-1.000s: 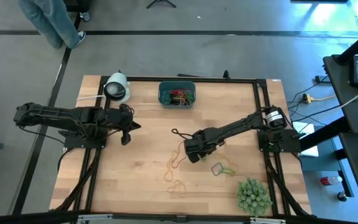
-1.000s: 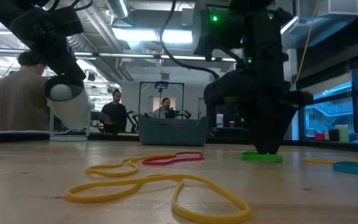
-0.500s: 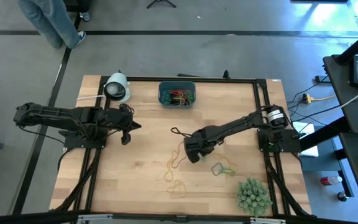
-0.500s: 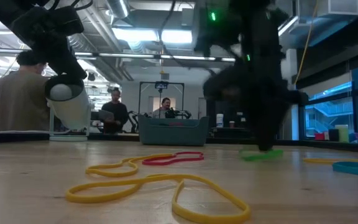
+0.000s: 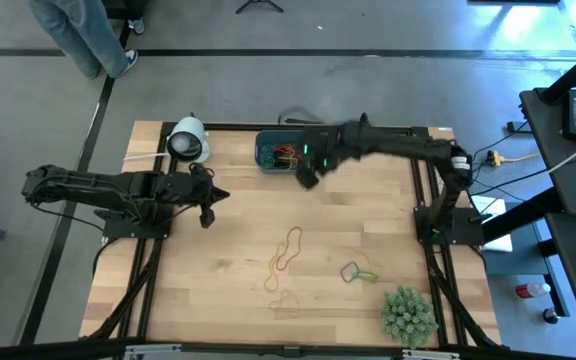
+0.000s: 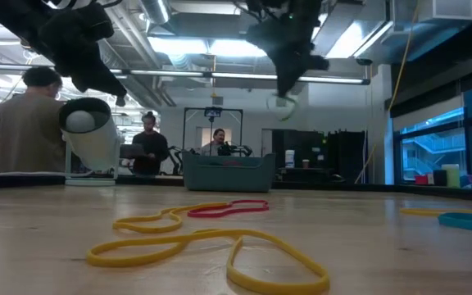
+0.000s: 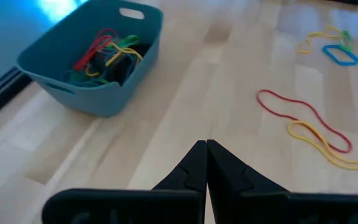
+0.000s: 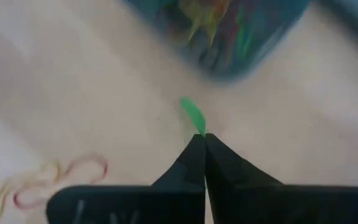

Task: Pick and place rubber bands into bin
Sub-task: Put the green rubber band into the blue bin, then put the red rubber band into the blue bin

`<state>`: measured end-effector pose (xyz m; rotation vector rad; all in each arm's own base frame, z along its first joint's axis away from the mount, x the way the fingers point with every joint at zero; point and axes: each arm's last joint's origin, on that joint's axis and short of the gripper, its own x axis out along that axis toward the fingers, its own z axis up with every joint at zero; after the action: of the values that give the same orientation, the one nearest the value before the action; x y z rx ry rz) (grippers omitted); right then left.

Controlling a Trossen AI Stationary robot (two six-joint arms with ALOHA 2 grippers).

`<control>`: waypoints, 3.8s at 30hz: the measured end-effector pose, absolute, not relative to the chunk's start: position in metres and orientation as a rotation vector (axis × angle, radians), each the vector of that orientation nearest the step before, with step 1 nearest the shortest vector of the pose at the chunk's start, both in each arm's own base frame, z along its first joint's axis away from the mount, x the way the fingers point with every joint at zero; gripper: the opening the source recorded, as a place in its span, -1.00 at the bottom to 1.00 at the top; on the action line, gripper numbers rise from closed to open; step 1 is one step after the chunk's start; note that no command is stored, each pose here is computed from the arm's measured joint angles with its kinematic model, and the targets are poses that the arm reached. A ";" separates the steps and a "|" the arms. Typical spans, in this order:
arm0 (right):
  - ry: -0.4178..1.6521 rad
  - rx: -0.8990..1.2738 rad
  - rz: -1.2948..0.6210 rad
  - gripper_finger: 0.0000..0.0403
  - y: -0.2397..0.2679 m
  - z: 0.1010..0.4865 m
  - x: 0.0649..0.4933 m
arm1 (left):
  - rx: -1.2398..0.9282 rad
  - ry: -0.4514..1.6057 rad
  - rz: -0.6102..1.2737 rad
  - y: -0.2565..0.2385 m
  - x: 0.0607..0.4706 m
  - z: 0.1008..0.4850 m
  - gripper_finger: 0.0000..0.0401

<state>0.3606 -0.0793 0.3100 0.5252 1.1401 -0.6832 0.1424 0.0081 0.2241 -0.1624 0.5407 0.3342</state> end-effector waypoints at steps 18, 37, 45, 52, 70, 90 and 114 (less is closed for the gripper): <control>1.172 0.361 -0.542 -1.00 -0.217 0.250 0.413 | -0.160 0.509 0.521 0.013 0.140 0.224 -0.99; 1.267 0.438 -0.569 -0.47 -0.222 0.219 0.416 | -0.174 0.522 0.523 0.017 0.140 0.223 -0.99; 1.266 0.527 -0.561 -0.21 -0.219 0.223 0.415 | -0.190 0.532 0.474 0.016 0.140 0.223 -0.98; 1.242 0.584 -0.520 -0.19 -0.216 0.228 0.415 | -0.221 0.553 0.380 0.013 0.141 0.222 -0.97; 1.092 0.438 -0.342 -0.92 -0.140 0.341 0.385 | -0.113 0.599 0.219 0.009 0.141 0.221 -0.99; 1.228 0.201 -0.022 -0.97 0.000 0.288 0.362 | -0.172 0.728 0.219 -0.055 0.222 0.242 -0.99; 1.023 0.483 -0.081 -0.98 0.071 0.205 0.187 | -0.093 1.077 0.361 -0.077 0.401 0.235 -0.75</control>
<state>0.1874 0.0710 0.2050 0.4827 1.0225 -0.0812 0.4008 -0.0770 0.2348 -0.0933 1.0766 0.3615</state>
